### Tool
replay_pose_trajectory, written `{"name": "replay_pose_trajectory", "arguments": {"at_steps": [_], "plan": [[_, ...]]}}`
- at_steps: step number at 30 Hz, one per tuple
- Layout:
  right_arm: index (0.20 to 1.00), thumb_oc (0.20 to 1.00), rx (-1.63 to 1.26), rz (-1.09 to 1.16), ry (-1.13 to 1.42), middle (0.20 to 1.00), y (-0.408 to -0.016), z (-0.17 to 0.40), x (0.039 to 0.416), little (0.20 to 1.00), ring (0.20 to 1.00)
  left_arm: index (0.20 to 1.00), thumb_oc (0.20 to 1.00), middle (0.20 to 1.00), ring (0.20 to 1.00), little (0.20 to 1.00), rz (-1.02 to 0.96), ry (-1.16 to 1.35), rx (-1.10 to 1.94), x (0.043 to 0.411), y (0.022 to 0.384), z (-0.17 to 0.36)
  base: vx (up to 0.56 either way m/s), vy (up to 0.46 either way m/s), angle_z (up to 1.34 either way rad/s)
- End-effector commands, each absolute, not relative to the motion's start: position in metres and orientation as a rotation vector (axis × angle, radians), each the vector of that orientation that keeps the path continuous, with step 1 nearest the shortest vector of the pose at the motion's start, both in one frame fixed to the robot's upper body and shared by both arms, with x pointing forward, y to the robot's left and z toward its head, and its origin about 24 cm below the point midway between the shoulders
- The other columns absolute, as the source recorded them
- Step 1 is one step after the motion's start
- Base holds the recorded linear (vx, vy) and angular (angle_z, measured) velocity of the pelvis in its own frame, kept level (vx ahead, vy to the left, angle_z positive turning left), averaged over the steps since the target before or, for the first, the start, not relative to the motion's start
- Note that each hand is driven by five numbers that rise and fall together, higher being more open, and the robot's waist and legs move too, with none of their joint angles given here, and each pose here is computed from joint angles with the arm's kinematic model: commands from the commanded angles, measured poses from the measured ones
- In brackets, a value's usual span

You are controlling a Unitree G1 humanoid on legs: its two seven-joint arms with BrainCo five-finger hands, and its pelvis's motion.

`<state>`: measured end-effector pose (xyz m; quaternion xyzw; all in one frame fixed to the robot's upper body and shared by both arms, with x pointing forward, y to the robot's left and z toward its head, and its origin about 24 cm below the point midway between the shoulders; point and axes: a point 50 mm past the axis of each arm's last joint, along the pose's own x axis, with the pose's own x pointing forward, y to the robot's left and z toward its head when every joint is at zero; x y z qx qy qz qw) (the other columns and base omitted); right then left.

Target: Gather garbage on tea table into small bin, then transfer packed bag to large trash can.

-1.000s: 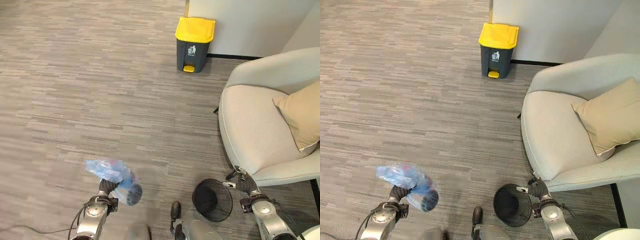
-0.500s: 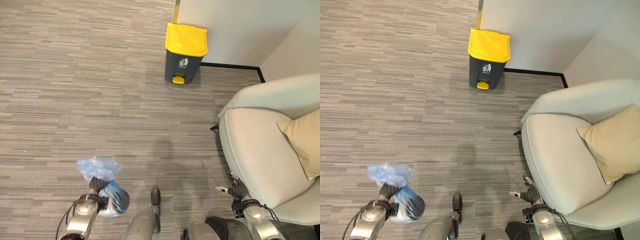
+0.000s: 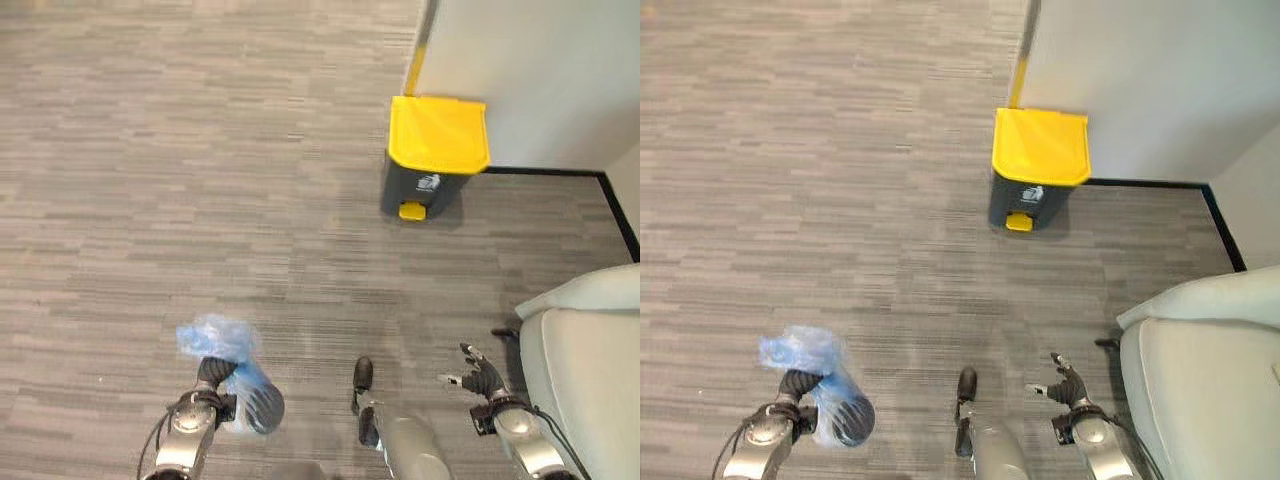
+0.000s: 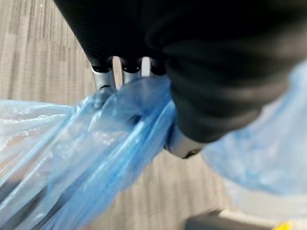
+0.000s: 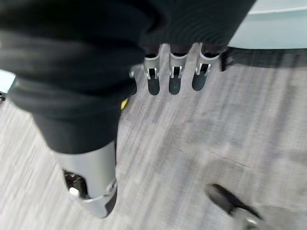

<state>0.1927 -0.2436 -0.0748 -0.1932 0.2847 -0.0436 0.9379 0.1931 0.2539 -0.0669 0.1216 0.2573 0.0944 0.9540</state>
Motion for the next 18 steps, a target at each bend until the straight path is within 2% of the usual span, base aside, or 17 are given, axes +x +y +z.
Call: {"name": "replay_pose_trajectory", "arguments": {"at_steps": [1,3,8,18], "plan": [[1.0,1.0,-0.408,-0.133,0.485,1.0,-0.254,-0.056,0.213,1.0,1.0,0.2,0.2,0.2,0.2,0.2,0.154,0.445,0.292,0.205,0.258,-0.053,0.21,-0.079,-0.48],[1.0,1.0,-0.415,-0.177,0.513,1.0,-0.262,-0.061,0.206,1.0,1.0,0.2,0.2,0.2,0.2,0.2,0.19,0.516,0.326,0.197,0.263,-0.063,0.11,0.005,-0.53],[1.0,1.0,-0.426,-0.099,0.467,1.0,-0.25,-0.054,0.217,1.0,1.0,0.2,0.2,0.2,0.2,0.2,0.114,0.433,0.306,0.208,0.251,-0.052,0.02,0.05,-0.57],[1.0,1.0,-0.403,-0.041,0.485,1.0,-0.234,-0.06,0.218,1.0,1.0,0.2,0.2,0.2,0.2,0.2,0.156,0.459,0.346,0.198,0.27,-0.051,0.04,0.042,-0.55]]}}
